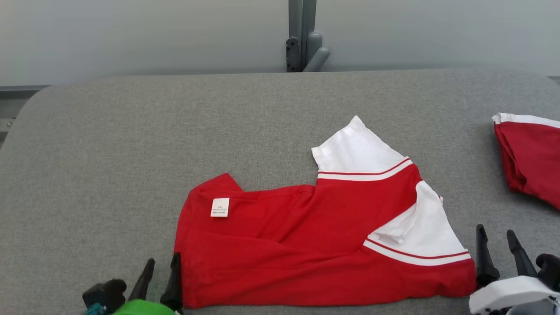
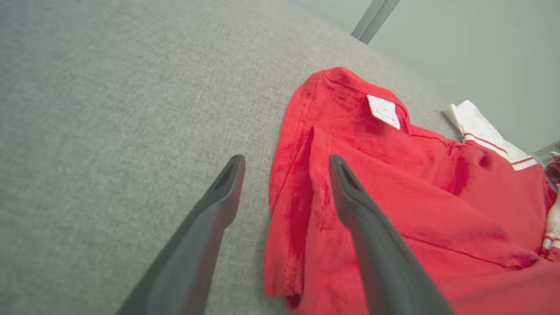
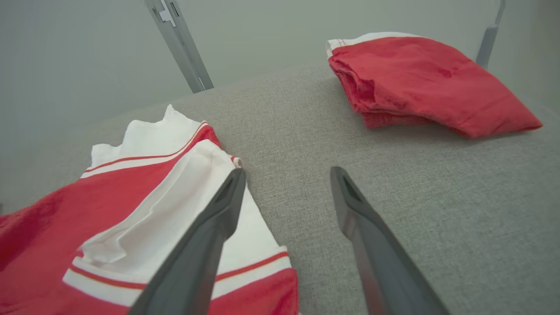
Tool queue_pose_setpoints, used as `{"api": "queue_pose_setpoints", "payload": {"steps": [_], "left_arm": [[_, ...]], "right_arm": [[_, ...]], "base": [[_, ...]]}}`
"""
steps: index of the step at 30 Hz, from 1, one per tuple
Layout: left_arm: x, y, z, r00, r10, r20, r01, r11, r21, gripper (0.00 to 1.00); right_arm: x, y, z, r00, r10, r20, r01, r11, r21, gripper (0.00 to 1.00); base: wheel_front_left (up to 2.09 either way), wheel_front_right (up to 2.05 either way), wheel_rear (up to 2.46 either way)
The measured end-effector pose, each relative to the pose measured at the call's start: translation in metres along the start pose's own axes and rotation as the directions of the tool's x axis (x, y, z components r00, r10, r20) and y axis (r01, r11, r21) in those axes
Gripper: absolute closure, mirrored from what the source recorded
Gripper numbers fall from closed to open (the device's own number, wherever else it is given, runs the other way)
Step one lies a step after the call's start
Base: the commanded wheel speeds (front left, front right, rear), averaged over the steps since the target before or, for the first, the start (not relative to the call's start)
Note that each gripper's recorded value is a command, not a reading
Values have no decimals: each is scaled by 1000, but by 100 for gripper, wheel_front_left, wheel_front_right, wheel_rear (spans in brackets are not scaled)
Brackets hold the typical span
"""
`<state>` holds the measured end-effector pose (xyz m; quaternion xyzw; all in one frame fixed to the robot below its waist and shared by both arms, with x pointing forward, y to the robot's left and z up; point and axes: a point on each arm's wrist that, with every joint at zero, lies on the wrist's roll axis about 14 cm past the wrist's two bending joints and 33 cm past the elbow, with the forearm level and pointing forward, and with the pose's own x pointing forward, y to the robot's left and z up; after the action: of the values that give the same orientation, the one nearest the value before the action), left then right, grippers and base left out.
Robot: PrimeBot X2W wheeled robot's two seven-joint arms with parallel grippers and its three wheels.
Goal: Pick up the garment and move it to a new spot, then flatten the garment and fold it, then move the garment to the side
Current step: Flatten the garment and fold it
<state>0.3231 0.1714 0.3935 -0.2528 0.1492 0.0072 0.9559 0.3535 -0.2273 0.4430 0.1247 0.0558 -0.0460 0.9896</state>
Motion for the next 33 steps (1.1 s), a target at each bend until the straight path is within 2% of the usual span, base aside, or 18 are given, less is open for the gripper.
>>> {"api": "queue_pose_setpoints", "payload": {"steps": [5,8,13,18,23,26,28,30,32,33], "left_arm": [[33,-23,36,994,-77,77,70,994,87,0],[54,-35,47,989,-127,69,116,982,148,0],[90,-37,57,988,-149,35,139,969,204,0],[113,-29,46,991,-128,-49,136,959,250,0],[117,-28,19,982,-122,-142,156,955,253,0],[116,-31,8,976,-129,-178,171,955,243,15],[118,-31,7,974,-131,-187,175,954,245,29],[119,-32,6,972,-133,-193,179,953,243,54],[123,-35,8,972,-143,-187,186,954,237,69],[124,-36,10,972,-146,-182,187,954,233,100]], "right_arm": [[23,18,16,998,48,49,-47,999,-16,0],[40,35,23,993,93,71,-92,996,-17,0],[61,55,29,985,149,88,-148,989,-24,0],[72,61,25,983,165,81,-163,986,-28,0],[74,58,19,985,159,64,-158,987,-25,0],[74,57,17,986,159,59,-157,987,-26,0],[76,58,17,985,163,58,-162,986,-28,0],[80,62,20,982,178,67,-176,984,-35,0],[85,67,23,977,198,74,-195,980,-46,0],[88,69,25,975,207,76,-203,978,-51,0]], "base": [[0,0,0],[0,0,0],[0,0,0],[0,0,0],[0,0,0],[0,0,0],[0,0,0],[0,0,0],[0,0,0],[0,0,0]]}}
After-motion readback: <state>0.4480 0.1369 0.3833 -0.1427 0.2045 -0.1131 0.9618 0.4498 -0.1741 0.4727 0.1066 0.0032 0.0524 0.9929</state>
